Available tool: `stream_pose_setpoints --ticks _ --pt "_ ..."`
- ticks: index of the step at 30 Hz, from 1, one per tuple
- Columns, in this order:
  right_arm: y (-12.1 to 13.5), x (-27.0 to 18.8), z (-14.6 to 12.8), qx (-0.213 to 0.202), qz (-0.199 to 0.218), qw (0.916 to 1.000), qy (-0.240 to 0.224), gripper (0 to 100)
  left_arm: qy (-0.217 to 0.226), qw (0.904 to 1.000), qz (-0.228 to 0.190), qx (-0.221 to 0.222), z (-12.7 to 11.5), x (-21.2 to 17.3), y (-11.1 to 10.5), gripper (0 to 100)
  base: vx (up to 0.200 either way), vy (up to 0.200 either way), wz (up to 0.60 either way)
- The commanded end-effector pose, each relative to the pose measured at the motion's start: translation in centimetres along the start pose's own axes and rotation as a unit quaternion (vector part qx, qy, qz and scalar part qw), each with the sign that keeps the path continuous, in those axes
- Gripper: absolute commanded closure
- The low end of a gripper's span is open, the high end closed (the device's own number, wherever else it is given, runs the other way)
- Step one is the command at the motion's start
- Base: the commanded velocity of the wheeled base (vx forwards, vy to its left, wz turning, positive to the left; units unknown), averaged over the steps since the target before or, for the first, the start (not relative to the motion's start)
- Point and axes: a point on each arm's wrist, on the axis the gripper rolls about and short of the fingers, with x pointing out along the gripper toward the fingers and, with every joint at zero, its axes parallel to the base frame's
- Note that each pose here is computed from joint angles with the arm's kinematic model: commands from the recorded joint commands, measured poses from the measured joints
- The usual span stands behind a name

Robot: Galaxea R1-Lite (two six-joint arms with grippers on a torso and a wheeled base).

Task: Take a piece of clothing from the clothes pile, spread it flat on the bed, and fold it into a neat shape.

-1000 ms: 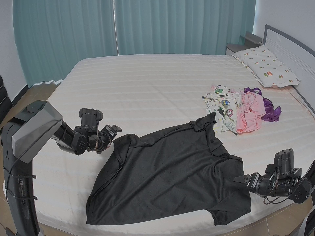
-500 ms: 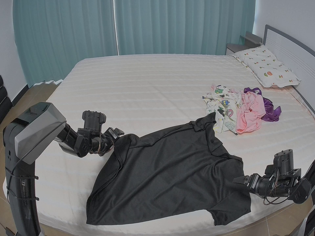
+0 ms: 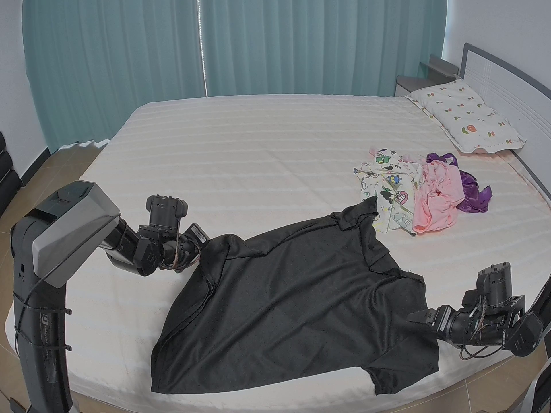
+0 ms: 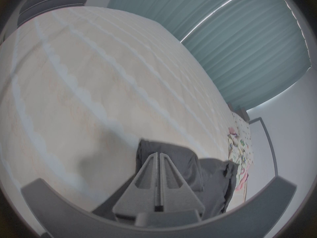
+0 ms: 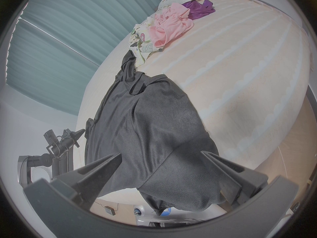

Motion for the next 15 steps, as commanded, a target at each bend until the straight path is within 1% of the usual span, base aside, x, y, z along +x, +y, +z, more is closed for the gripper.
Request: stream_pose_setpoints --ticks 1,8,9,11,15 --pt "-0.01 0.05 -0.01 0.0 0.0 1.0 0.001 0 -0.026 0.9996 -0.003 -0.01 1.56 -0.15 0.33 100 0.0 0.0 0.0" --pt "-0.03 0.07 -0.08 0.0 -0.001 1.0 0.002 0 -0.024 0.9996 0.002 -0.011 1.39 0.33 0.81 100 0.0 0.0 0.0" --pt "-0.05 0.06 -0.05 0.001 -0.001 1.0 0.002 0 -0.023 0.9997 0.001 -0.011 1.32 0.38 0.8 0 0.0 0.0 0.0" --pt "-0.1 0.06 -0.15 0.0 -0.002 1.0 0.004 0 -0.023 0.9995 -0.009 -0.017 1.34 0.46 0.75 0 0.0 0.0 0.0" --pt "0.05 0.05 -0.32 -0.003 0.0 1.0 0.007 0 -0.036 0.9976 -0.044 -0.04 1.48 0.56 0.4 0 0.0 0.0 0.0"
